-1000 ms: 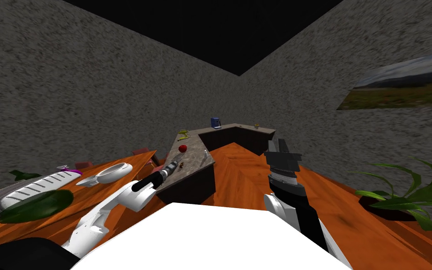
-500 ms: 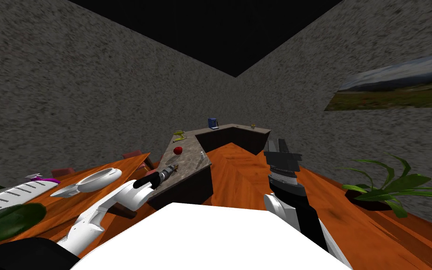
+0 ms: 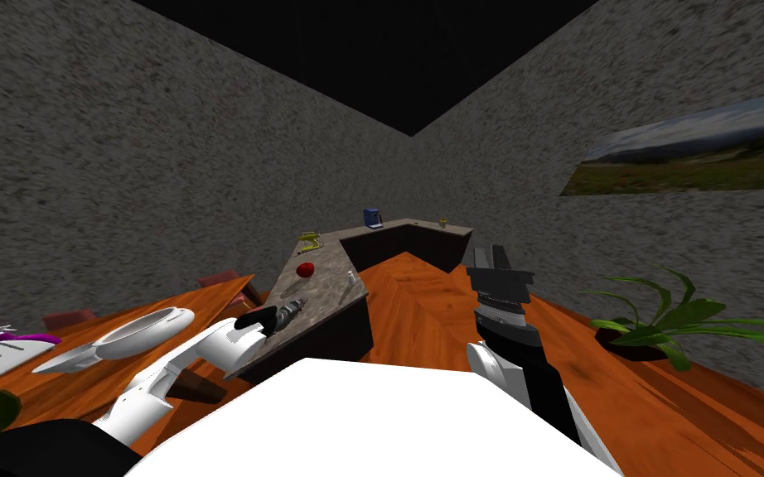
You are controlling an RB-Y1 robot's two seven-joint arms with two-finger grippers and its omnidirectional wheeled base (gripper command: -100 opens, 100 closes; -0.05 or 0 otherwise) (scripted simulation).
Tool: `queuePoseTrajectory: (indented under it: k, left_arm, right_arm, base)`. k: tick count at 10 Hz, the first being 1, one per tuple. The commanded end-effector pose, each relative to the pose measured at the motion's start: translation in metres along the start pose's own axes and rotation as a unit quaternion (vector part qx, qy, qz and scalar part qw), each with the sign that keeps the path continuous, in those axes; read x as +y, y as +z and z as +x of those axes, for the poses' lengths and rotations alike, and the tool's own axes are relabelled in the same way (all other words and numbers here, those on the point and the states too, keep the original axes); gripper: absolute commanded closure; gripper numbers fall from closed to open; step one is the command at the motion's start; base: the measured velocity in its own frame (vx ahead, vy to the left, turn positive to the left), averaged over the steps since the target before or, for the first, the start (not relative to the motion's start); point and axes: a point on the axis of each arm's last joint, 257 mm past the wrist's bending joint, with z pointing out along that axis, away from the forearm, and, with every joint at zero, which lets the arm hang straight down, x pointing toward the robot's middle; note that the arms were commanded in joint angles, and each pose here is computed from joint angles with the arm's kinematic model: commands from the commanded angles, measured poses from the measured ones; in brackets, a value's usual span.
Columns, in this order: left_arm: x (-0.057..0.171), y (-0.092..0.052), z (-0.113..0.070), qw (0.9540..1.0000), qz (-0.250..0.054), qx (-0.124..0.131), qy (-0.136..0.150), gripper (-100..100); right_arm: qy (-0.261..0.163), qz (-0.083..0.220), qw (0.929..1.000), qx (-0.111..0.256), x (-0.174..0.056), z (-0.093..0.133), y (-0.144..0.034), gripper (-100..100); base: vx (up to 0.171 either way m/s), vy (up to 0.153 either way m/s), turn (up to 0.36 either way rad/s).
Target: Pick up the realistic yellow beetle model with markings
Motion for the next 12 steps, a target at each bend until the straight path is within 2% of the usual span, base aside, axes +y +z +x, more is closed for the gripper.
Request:
queuePoseTrajectory:
  k: [1, 4, 8, 9, 10, 11, 12]
  left_arm:
    - [0.018, 0.002, -0.003, 0.9995, -0.03, 0.005, -0.001, -100]
    - [0.054, 0.001, -0.01, 0.9958, -0.09, 0.014, -0.004, -100]
    - [0.087, -0.004, -0.019, 0.9889, -0.147, 0.018, -0.005, -100]
    - [0.078, -0.003, -0.018, 0.9905, -0.136, 0.017, -0.004, -100]
    - [0.08, -0.003, -0.018, 0.9901, -0.139, 0.017, -0.005, 0]
    - [0.086, 0.002, -0.018, 0.99, -0.14, 0.015, -0.008, -100]
    - [0.091, 0.006, -0.017, 0.9899, -0.141, 0.014, -0.01, -100]
  right_arm:
    - [0.0, 0.0, 1.0, 0.0, 0.0, 0.0, 0.0, 0]
    - [0.0, 0.0, 1.0, 0.0, 0.0, 0.0, 0.0, 0]
    - [0.0, 0.0, 1.0, 0.0, 0.0, 0.0, 0.0, 0]
    - [0.0, 0.0, 1.0, 0.0, 0.0, 0.0, 0.0, 0]
    - [0.0, 0.0, 1.0, 0.0, 0.0, 0.0, 0.0, 0]
    - [0.0, 0.0, 1.0, 0.0, 0.0, 0.0, 0.0, 0]
    - [0.0, 0.0, 1.0, 0.0, 0.0, 0.0, 0.0, 0]
  base:
    - [0.049, -0.021, -0.058]
    - [0.076, -0.016, -0.079]
    - [0.078, 0.012, -0.057]
    - [0.049, 0.031, -0.017]
    - [0.008, 0.005, 0.001]
    - [0.01, 0.008, -0.055]
    - [0.01, 0.014, -0.068]
